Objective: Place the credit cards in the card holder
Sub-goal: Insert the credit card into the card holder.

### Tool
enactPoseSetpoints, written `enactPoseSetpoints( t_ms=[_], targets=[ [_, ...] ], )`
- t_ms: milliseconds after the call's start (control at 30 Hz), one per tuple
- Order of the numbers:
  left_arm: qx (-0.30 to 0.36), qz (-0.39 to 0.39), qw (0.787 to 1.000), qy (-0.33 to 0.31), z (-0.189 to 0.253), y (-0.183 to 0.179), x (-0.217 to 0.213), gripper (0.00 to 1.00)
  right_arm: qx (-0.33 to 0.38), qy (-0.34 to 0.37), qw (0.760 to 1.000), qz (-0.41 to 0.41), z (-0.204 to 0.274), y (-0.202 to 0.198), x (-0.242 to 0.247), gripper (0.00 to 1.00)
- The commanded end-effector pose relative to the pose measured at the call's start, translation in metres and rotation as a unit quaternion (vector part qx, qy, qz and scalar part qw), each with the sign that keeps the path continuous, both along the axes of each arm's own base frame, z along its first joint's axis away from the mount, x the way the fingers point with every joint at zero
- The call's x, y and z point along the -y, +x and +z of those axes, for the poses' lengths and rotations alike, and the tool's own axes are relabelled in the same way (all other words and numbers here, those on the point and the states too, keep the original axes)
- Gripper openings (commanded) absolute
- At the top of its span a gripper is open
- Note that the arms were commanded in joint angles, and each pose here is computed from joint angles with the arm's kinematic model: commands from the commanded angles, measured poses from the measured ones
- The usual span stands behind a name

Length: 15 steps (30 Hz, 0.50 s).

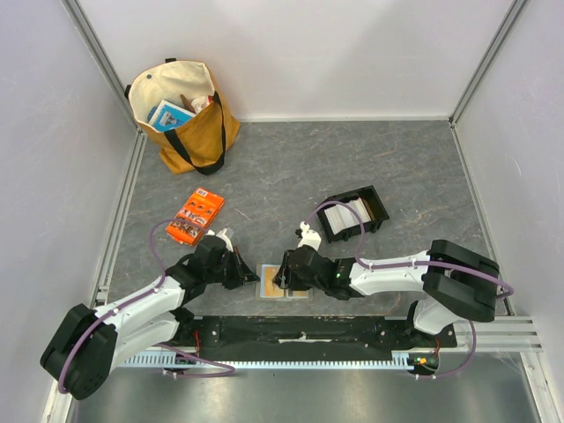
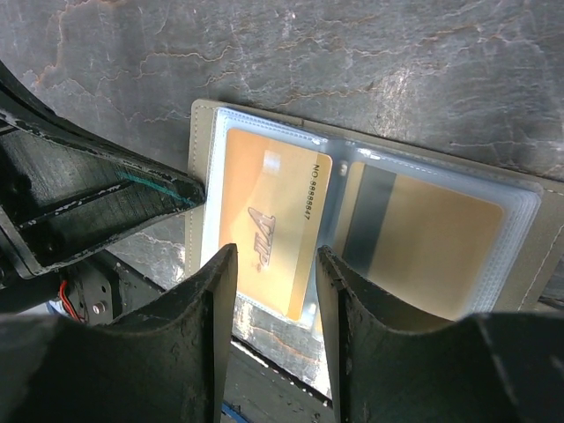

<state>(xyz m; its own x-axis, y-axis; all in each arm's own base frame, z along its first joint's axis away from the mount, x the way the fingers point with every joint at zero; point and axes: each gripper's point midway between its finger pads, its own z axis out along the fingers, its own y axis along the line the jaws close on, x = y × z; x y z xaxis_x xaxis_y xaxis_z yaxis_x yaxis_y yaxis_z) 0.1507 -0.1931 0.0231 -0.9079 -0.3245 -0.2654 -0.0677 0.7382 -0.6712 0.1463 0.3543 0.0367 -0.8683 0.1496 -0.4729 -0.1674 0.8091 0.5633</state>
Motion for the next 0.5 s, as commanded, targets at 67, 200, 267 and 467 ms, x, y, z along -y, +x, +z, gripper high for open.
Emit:
enactPoseSetpoints(
  t_ms=[67,200,267,467],
  targets=[
    [0.002,-0.001,1.000,-0.008,0.004,0.002,0.003,0.02,-0.005,0.006,1.000,0.006,-0.002,0.001,-0.008,0.47],
    [0.001,0.000,1.000,-0.008,0.003,0.001,0.003,0.02,-0.010,0.010,1.000,0.023,-0.004,-0.001,-0.018,0.47],
    [0.000,0.000,1.000,-0.009,0.004,0.001,0.003,0.02,-0.013,0.009,0.999,0.028,-0.005,-0.001,-0.021,0.46],
    [0.001,0.001,1.000,-0.008,0.003,0.001,0.003,0.02,-0.003,0.019,0.999,0.035,0.002,0.000,-0.027,0.33]
  ],
)
